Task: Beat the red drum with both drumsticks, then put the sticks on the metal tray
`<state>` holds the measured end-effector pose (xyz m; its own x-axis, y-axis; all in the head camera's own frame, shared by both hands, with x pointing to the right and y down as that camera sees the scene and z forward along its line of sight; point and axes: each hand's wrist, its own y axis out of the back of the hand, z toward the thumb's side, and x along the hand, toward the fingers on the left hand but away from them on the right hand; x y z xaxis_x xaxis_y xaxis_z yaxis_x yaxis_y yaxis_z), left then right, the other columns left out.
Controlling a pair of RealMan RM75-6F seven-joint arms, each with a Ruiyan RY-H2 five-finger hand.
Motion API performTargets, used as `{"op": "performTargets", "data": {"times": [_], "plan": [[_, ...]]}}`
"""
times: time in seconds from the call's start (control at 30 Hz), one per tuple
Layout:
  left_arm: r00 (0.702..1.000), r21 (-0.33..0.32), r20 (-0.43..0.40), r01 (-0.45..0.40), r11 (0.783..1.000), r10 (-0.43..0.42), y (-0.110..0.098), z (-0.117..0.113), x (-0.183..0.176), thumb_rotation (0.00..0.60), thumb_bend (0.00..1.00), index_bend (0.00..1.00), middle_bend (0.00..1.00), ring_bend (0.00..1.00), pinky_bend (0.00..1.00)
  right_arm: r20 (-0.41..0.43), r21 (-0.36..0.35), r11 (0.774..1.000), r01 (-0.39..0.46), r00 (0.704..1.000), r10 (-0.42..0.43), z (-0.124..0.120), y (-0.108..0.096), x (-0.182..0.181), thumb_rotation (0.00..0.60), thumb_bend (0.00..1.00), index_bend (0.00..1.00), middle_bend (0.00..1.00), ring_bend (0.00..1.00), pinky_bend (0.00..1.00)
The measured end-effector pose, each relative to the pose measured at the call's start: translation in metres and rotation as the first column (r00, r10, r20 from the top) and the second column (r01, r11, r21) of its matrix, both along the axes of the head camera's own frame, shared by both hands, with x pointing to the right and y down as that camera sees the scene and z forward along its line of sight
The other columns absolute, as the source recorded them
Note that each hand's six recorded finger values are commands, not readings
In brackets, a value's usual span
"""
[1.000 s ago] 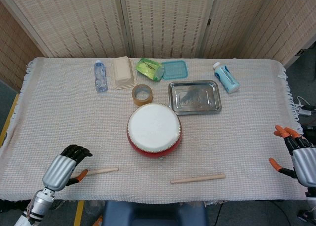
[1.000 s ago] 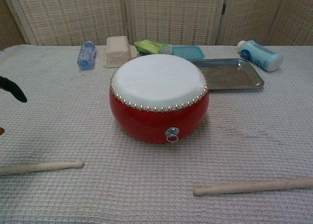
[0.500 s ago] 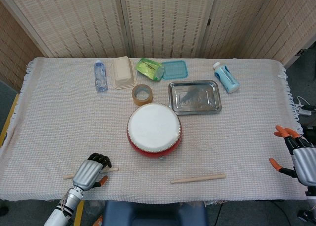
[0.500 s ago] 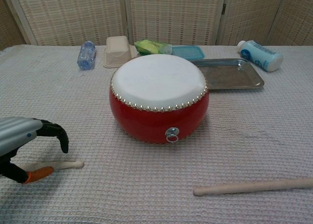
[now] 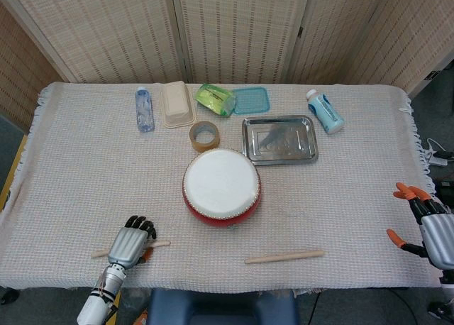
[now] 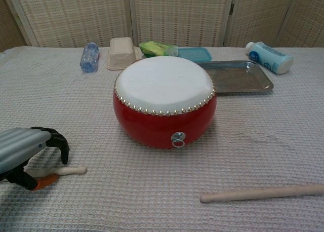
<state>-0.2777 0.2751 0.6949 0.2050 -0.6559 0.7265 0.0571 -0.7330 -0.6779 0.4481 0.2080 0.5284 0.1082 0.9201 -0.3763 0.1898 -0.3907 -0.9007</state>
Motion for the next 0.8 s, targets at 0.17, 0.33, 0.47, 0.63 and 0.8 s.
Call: {"op": "performTargets", "data": {"times": [0.17, 0.33, 0.47, 0.63, 0.8], "plan": [[1.0, -0.016, 0.014, -0.006, 1.0, 0.007, 0.002, 0.003, -0.003, 0.6, 0.42, 0.51, 0.24, 0.11, 0.1, 0.007, 0.0, 1.0, -0.002, 1.0, 0.002, 0.0, 0.001, 0.001, 0.6, 0.18, 0.09, 0.23, 0.11, 0.29], [1.0, -0.016, 0.01, -0.006, 1.0, 0.006, 0.002, 0.003, -0.004, 0.6, 0.46, 0.59, 0.25, 0.11, 0.1, 0.012, 0.001, 1.0, -0.004, 1.0, 0.004, -0.001, 0.001, 0.001, 0.6, 0.18, 0.09, 0.23, 0.11, 0.29], [1.0, -0.005, -0.016, 0.016, 1.0, -0.016, -0.002, -0.001, -0.005, 0.6, 0.47, 0.62, 0.28, 0.15, 0.1, 0.016, 0.005, 1.0, -0.005, 1.0, 0.005, -0.003, 0.001, 0.001, 0.6, 0.18, 0.09, 0.23, 0.11, 0.29], [0.986, 0.013, -0.125, 0.112, 0.994, -0.11, -0.015, -0.012, -0.008, 0.6, 0.47, 0.62, 0.31, 0.17, 0.11, 0.016, 0.011, 1.0, -0.009, 1.0, 0.008, -0.006, 0.001, 0.002, 0.6, 0.18, 0.09, 0.23, 0.11, 0.29], [0.92, -0.011, -0.294, 0.266, 0.964, -0.257, -0.03, -0.024, -0.016, 0.6, 0.47, 0.59, 0.31, 0.2, 0.17, 0.011, 0.0, 1.0, -0.012, 1.0, 0.012, -0.004, 0.003, 0.002, 0.6, 0.18, 0.09, 0.23, 0.11, 0.29]]}}
